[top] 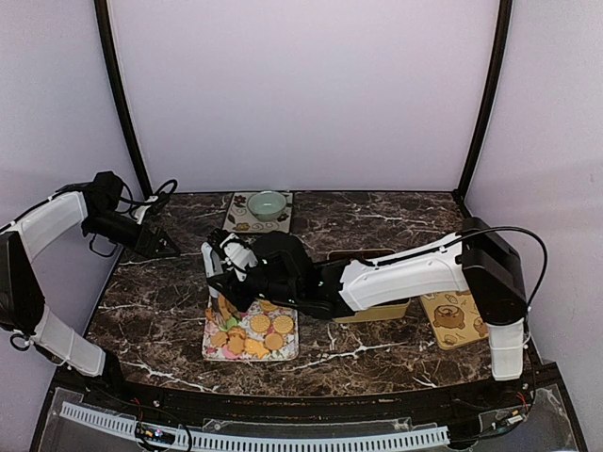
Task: Pack the cookies
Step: Pick up the fake cookies from the plate, then place the fake cookies in the empty pocket of the box.
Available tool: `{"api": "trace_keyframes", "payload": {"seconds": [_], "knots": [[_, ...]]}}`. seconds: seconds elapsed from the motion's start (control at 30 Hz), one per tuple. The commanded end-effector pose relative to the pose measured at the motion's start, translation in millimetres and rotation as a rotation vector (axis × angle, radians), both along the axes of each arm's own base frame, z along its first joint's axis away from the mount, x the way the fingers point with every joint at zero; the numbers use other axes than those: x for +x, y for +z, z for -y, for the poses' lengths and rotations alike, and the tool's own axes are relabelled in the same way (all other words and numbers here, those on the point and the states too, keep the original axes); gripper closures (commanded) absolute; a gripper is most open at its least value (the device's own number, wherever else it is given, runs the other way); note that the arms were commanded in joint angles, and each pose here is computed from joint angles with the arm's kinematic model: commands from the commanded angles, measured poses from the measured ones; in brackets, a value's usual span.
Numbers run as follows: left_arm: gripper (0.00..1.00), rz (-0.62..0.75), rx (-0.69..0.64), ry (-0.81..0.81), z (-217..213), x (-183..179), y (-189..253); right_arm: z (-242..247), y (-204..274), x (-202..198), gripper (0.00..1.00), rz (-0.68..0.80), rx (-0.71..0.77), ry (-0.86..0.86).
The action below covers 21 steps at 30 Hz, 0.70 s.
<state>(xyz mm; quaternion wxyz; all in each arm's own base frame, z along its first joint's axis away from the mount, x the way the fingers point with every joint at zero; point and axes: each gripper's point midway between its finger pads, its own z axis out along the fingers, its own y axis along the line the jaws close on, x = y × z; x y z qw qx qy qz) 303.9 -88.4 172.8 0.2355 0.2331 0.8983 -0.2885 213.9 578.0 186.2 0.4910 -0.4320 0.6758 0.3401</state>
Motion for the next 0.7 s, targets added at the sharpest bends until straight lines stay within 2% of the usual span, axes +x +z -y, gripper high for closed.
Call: {"api": "trace_keyframes", "payload": {"seconds": [0.0,0.4,0.67], "knots": [[0.01,0.001,-0.023,0.003,1.3,-5.5,4.4,0.3,53.7,5.0,0.72,0.047,0.125,-0.01],[0.01,-0.004,-0.023,0.008,0.8,-3.0,2.7,32.8,112.6,18.9,0.72,0.079,0.211,-0.051],[0.01,0.003,-0.015,0.015,-0.6,-0.4,4.3,92.6,121.9,49.8,0.72,0.09,0.193,-0.179]]}}
